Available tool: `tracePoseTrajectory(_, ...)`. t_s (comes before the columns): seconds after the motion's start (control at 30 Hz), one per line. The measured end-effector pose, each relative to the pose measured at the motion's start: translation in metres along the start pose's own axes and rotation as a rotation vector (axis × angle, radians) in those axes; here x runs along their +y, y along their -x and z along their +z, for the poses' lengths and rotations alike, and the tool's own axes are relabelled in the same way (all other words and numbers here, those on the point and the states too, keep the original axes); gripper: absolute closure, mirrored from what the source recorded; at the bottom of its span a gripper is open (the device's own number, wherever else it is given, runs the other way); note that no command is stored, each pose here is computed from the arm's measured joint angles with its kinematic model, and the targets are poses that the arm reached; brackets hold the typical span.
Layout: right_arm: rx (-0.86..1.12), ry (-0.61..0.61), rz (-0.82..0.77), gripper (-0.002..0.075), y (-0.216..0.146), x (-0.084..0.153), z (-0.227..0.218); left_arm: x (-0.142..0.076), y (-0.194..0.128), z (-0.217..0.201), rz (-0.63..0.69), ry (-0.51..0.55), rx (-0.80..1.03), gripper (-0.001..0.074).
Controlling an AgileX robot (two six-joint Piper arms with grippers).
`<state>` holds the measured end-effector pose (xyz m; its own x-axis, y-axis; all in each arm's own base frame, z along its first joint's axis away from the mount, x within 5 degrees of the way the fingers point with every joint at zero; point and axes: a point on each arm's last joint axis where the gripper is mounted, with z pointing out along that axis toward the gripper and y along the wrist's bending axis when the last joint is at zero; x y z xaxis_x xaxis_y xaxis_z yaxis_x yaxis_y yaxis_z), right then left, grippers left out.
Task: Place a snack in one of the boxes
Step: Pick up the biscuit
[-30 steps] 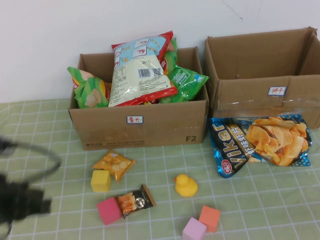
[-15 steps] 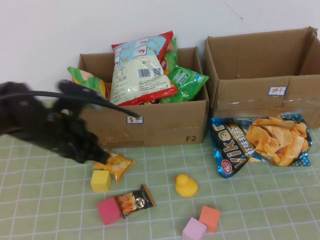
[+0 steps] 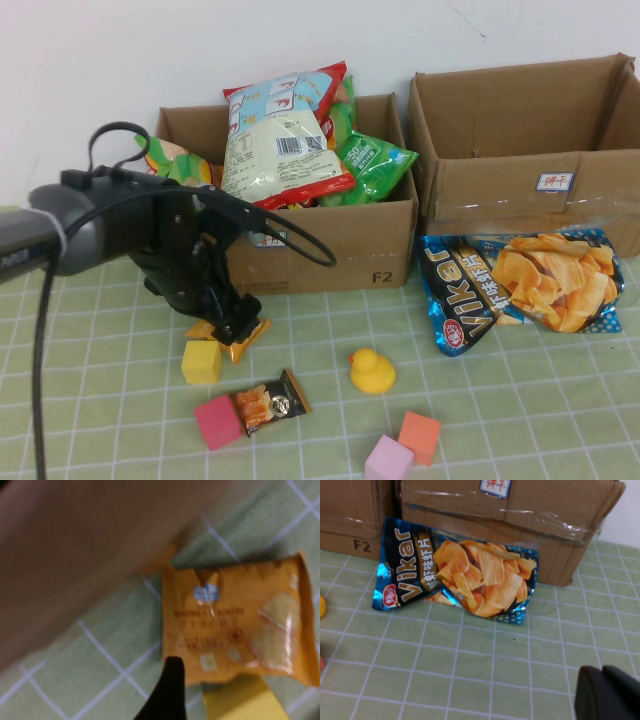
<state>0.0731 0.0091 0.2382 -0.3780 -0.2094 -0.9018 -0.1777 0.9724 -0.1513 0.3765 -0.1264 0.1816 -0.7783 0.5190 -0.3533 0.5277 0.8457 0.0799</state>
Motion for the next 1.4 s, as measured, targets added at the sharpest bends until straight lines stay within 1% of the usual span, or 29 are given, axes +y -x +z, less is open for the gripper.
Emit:
tracePoseTrajectory(0.27, -0.002, -0.001, 0.000, 0.0728, 0.000, 0.000, 0.000, 0.002, 0.004, 0.031, -0.003, 0.011, -0.007, 0.0059)
tracePoseTrajectory(0.47, -0.023, -0.012, -0.001, 0.0728, -0.001, 0.000, 0.002, 0.003, 0.006, 0.038, -0.010, 0.015, -0.019, 0.0075)
tracePoseTrajectory(0.57, -0.021, -0.012, -0.002, 0.0728, -0.003, 0.000, 0.003, 0.003, 0.007, 0.039, -0.016, 0.015, -0.019, 0.0132)
tracePoseTrajectory(0.63, -0.022, -0.013, -0.002, 0.0728, -0.002, 0.000, 0.003, 0.003, 0.006, 0.039, -0.018, 0.013, -0.011, 0.0191)
tracePoseTrajectory(0.7, -0.022, -0.013, -0.003, 0.0728, -0.002, 0.000, 0.003, 0.003, 0.006, 0.039, -0.017, 0.011, 0.000, 0.0271)
tracePoseTrajectory(0.8, -0.022, -0.013, -0.003, 0.0728, -0.002, 0.000, 0.003, 0.003, 0.005, 0.038, -0.026, 0.014, 0.014, 0.0322)
tracePoseTrajectory(0.87, -0.022, -0.013, -0.003, 0.0728, -0.002, 0.000, 0.003, 0.004, 0.006, 0.036, -0.038, 0.019, 0.021, 0.0335)
tracePoseTrajectory(1.03, -0.022, -0.013, -0.003, 0.0728, -0.002, 0.000, 0.003, 0.005, 0.008, 0.019, -0.055, 0.026, 0.004, 0.0344)
tracePoseTrajectory(1.23, -0.022, -0.013, -0.003, 0.0728, -0.002, 0.000, 0.003, 0.007, 0.015, -0.028, -0.069, 0.056, -0.090, 0.0347)
tracePoseTrajectory(1.4, -0.022, -0.013, -0.005, 0.0728, -0.002, -0.001, 0.003, 0.006, 0.013, -0.057, -0.130, 0.060, -0.121, 0.0349)
